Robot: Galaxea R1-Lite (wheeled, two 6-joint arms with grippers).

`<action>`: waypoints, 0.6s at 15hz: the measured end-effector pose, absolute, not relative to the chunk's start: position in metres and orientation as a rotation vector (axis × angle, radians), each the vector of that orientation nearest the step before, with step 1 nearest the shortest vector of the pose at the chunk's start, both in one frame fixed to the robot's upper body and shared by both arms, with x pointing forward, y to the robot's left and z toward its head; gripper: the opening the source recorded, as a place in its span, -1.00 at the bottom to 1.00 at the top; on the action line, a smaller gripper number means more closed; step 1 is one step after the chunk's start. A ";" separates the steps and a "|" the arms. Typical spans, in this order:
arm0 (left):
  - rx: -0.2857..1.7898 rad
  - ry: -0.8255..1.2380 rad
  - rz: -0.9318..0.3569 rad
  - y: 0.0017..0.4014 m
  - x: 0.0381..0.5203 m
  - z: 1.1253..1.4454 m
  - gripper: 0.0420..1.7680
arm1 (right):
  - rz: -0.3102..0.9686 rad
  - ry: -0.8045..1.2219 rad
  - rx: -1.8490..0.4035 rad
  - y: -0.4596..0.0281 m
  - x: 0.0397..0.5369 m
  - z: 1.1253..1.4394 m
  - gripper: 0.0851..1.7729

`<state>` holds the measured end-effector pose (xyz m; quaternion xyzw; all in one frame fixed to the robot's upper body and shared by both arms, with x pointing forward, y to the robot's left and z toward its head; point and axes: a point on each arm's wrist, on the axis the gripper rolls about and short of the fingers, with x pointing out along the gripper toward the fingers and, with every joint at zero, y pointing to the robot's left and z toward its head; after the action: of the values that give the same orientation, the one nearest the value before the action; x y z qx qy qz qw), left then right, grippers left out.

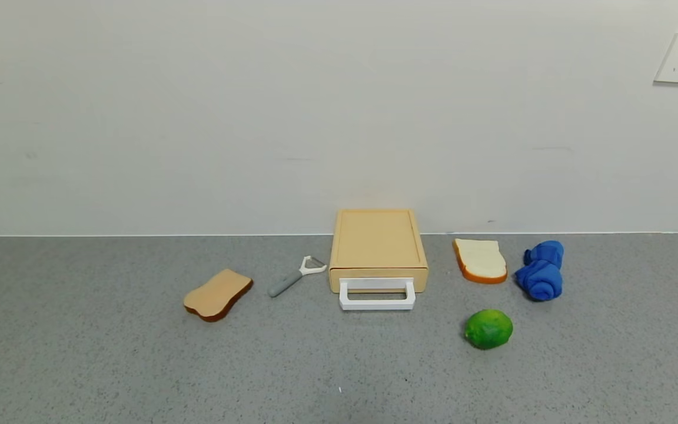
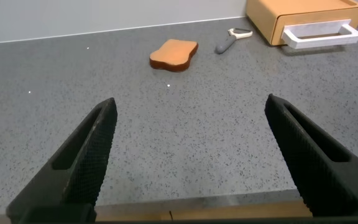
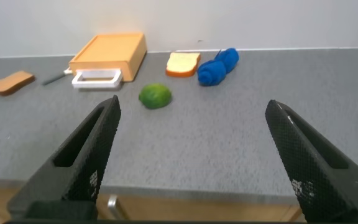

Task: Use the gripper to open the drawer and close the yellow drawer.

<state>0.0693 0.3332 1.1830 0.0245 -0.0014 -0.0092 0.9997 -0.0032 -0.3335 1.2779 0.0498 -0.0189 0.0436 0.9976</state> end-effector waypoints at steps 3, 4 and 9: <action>0.049 -0.003 -0.019 0.333 0.069 1.183 0.94 | 0.038 -0.090 0.072 -0.335 0.031 1.250 0.93; 0.049 -0.003 -0.019 0.333 0.069 1.183 0.94 | 0.026 -0.093 0.054 -0.335 0.042 1.237 0.93; 0.049 -0.002 -0.018 0.333 0.069 1.183 0.94 | -0.013 -0.009 -0.006 -0.336 0.068 1.186 0.93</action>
<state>0.0693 0.3332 1.1829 0.0245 -0.0012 -0.0092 0.9997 0.0679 -0.3364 1.1861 -0.0031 -0.0046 -0.0067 1.0000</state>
